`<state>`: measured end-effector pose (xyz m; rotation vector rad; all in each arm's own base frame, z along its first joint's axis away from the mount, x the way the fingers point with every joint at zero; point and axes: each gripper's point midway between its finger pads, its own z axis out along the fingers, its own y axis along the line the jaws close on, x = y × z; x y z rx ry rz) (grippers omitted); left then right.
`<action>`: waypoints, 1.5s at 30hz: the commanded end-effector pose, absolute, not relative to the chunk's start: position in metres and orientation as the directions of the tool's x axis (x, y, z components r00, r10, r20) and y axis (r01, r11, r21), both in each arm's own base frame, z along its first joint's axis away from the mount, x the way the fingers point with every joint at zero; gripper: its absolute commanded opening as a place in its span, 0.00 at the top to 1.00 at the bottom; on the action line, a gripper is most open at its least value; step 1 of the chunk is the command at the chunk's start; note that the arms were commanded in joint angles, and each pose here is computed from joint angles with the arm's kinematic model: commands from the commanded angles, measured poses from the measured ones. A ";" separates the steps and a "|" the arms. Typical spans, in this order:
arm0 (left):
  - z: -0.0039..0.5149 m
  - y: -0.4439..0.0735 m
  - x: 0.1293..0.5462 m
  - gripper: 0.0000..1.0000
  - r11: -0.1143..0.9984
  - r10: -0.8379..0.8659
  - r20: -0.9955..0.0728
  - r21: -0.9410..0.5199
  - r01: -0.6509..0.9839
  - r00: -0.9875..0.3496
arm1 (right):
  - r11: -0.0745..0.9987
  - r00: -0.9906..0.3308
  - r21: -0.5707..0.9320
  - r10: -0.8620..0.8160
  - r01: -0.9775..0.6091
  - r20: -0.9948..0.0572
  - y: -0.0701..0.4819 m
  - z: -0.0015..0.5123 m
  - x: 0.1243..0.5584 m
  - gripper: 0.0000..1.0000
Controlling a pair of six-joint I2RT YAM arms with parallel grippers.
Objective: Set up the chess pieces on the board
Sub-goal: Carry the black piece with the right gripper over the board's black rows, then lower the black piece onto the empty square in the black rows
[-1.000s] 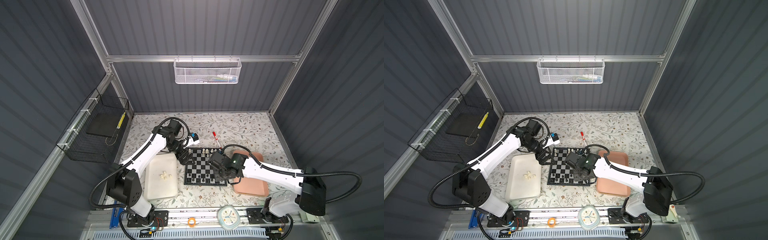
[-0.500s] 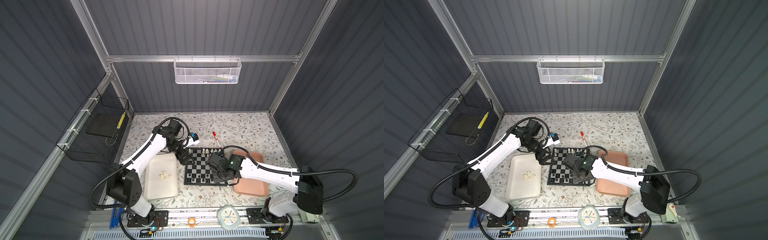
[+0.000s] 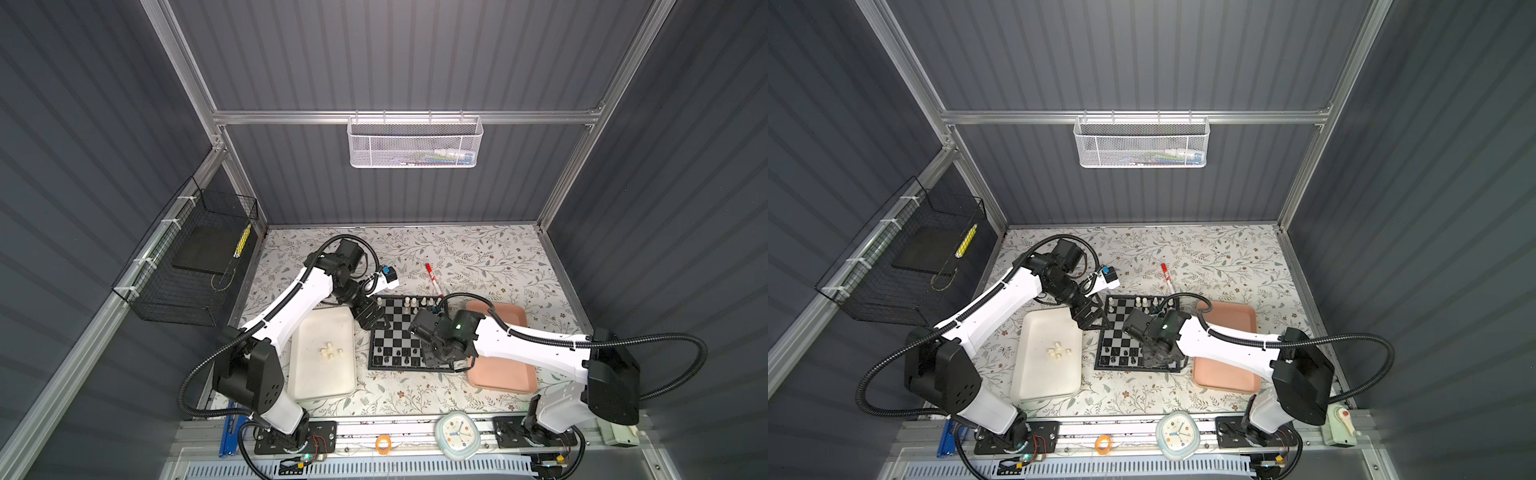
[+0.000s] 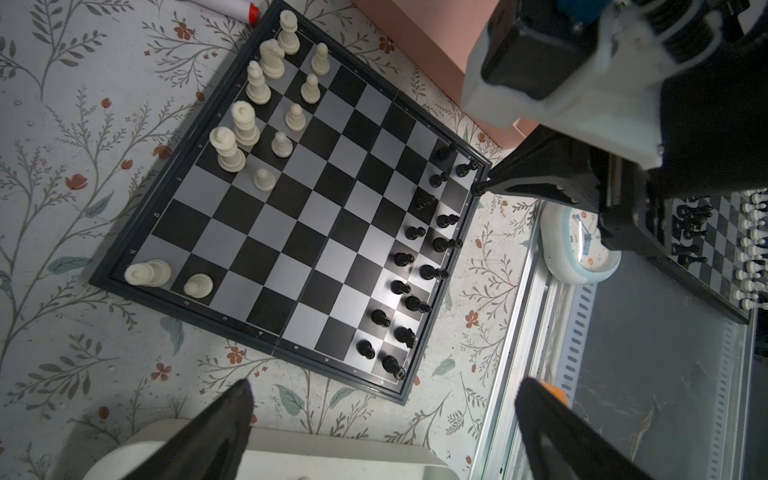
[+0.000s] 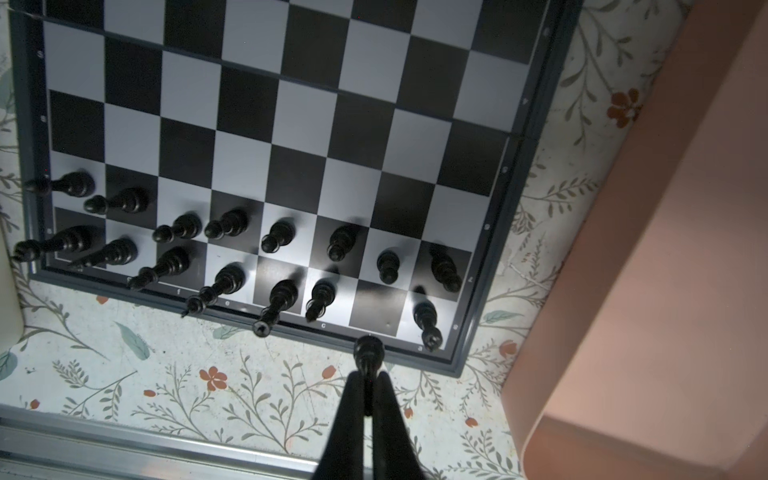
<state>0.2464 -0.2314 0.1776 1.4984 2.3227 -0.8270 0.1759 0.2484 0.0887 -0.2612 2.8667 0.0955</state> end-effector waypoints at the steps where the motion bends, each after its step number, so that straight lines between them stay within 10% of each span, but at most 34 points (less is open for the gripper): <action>1: 0.184 -0.234 0.242 0.01 0.297 0.746 -0.502 -0.338 0.893 -0.438 | 0.983 -0.953 0.016 -0.172 -0.182 -0.251 0.245 0.083 0.174 1.00; 45: 0.182 -0.234 0.243 0.01 0.298 0.748 -0.496 -0.343 0.891 -0.441 | 0.983 -0.962 -0.033 -0.186 -0.183 -0.200 0.244 0.052 0.171 1.00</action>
